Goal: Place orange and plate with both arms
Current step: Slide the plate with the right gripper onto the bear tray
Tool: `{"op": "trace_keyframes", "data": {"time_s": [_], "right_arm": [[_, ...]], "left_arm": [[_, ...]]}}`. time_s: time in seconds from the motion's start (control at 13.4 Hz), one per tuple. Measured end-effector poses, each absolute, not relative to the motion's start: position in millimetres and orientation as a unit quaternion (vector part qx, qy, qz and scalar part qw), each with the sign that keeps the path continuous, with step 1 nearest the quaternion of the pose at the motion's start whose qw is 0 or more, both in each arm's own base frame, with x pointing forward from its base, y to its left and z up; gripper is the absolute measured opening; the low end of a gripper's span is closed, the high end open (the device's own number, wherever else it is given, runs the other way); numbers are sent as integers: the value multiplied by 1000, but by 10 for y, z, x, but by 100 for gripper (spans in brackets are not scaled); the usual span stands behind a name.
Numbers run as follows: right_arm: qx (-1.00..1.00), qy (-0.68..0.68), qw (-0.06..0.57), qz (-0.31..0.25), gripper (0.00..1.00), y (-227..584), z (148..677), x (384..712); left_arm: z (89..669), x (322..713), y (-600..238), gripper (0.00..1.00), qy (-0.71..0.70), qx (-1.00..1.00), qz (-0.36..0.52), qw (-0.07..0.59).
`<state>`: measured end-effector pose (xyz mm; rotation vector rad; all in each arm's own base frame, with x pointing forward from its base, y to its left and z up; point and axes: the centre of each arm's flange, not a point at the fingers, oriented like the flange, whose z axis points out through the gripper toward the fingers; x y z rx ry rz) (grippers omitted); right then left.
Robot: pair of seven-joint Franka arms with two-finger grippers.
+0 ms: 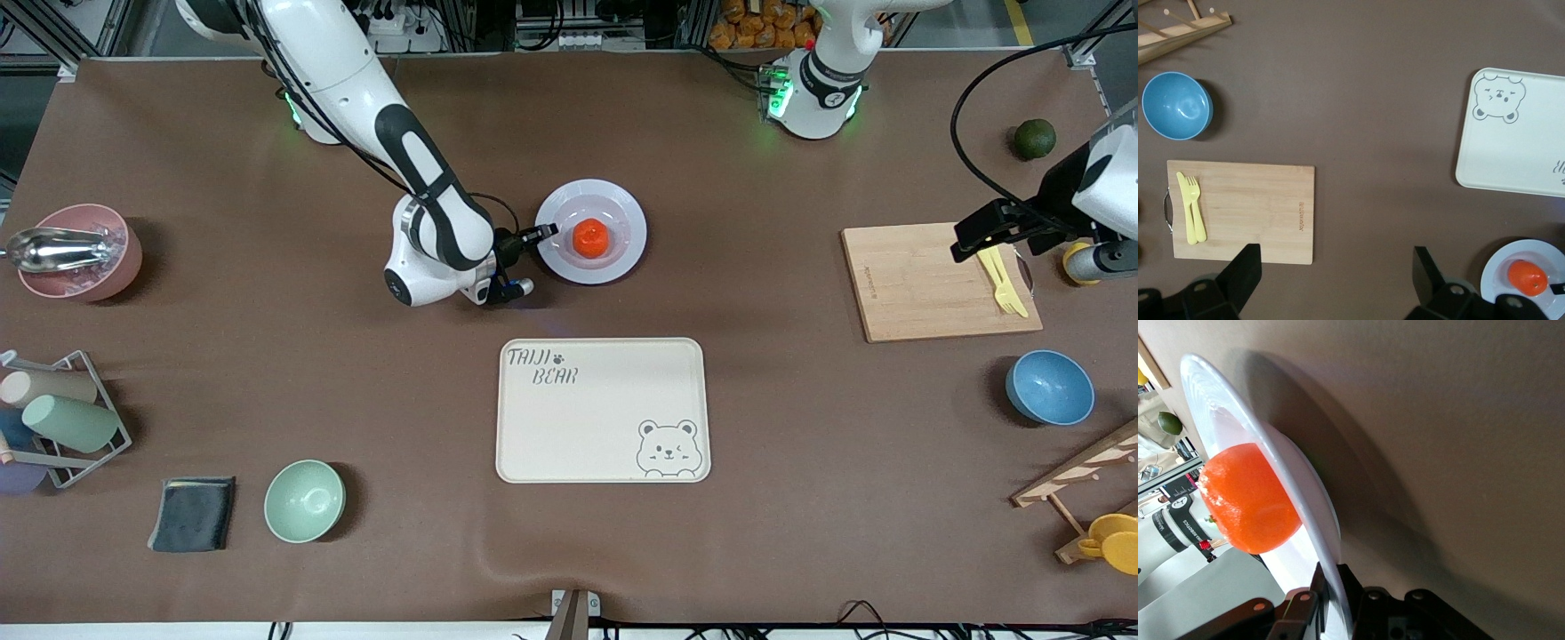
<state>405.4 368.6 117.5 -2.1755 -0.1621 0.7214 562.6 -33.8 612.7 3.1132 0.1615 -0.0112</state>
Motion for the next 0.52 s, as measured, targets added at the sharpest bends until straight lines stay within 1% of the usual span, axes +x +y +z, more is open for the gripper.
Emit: {"op": "trace_keyframes", "data": {"time_s": [0.15, 0.22, 0.52], "right_arm": [[-867, -65, 412, 272, 10, 3677, 1267, 4154], [-870, -62, 415, 259, 10, 3637, 1342, 4259], [-874, -35, 445, 193, 10, 3239, 1750, 4952]], "left_arm": [[6074, 5550, -356, 100, 50, 999, -11, 11], [6066, 5503, -364, 100, 49, 999, -13, 10], [6100, 5426, -356, 100, 50, 999, -11, 9]]}}
